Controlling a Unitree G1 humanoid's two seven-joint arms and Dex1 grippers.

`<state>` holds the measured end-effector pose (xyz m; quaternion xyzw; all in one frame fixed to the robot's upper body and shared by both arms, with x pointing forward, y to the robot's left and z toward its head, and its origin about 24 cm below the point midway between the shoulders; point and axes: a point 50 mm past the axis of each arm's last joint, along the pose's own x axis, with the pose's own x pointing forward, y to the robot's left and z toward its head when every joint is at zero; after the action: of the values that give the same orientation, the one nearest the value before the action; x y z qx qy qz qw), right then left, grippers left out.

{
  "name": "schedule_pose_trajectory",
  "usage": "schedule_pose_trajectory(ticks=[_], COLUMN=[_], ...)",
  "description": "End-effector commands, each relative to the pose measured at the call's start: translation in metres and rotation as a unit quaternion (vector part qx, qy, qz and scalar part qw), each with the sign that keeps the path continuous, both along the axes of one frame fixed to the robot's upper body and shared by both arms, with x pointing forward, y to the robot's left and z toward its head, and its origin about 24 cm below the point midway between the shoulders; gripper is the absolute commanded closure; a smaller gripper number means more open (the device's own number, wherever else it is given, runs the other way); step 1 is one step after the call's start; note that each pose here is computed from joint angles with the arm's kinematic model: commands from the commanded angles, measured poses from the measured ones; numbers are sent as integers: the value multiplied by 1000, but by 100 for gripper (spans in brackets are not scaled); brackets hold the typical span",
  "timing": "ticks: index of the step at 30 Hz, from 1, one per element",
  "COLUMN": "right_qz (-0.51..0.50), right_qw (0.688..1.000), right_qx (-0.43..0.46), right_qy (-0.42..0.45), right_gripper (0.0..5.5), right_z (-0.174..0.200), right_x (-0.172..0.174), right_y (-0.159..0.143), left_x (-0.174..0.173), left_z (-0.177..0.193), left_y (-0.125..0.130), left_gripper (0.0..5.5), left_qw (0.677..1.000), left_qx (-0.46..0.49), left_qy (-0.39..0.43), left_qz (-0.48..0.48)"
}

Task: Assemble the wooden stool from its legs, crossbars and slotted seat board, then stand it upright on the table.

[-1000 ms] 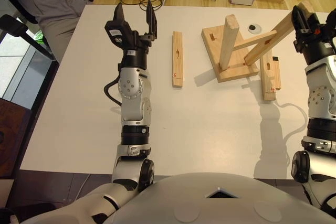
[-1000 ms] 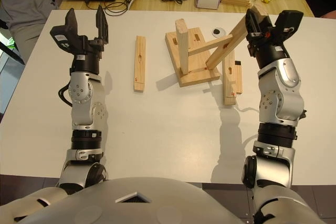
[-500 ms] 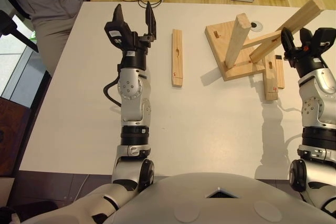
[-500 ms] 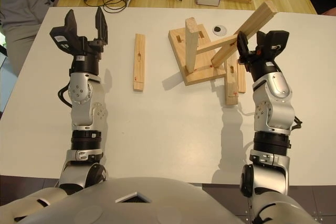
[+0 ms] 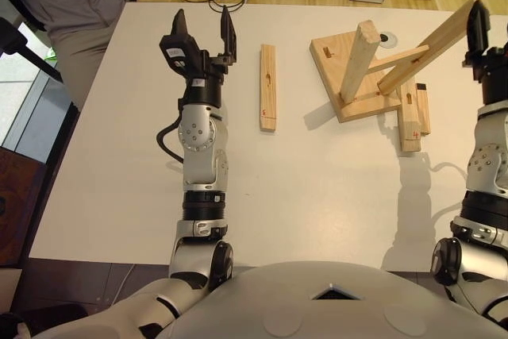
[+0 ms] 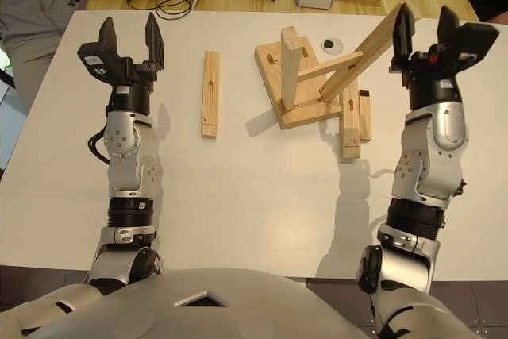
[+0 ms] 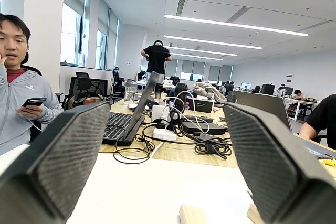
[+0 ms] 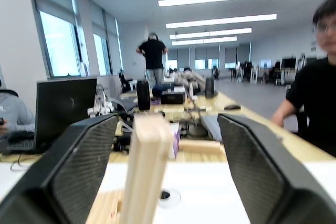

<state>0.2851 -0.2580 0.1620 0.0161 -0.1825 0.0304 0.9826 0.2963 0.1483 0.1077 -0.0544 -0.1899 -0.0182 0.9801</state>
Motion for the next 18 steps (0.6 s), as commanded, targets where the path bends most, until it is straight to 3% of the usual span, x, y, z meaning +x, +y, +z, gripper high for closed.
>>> schedule_pose_trajectory(ticks=[1,5,9,11,13,15,18], right_qz=[34,87,134,164,167,157,150], right_qw=[991,985,970,935,909,907,927], right_qx=[-85,-143,-147,-157,-161,-158,-145], right_qy=[-99,-52,138,271,345,357,311], right_gripper=[219,293,358,399,435,474,529], right_z=[62,67,-5,-57,-84,-87,-72], right_x=[7,24,32,23,8,3,8], right_y=[21,53,67,68,61,57,61], left_x=[1,2,0,-1,0,1,0], left_z=[-3,-2,-3,-3,-2,-3,-3], left_y=[0,0,1,2,0,-2,-2], left_gripper=[152,152,152,152,152,152,152], left_qw=[1000,1000,1000,1000,1000,1000,1000], left_qx=[2,3,3,3,3,2,3], left_qy=[5,3,2,3,4,6,7], left_qz=[2,2,6,10,1,-4,-4])
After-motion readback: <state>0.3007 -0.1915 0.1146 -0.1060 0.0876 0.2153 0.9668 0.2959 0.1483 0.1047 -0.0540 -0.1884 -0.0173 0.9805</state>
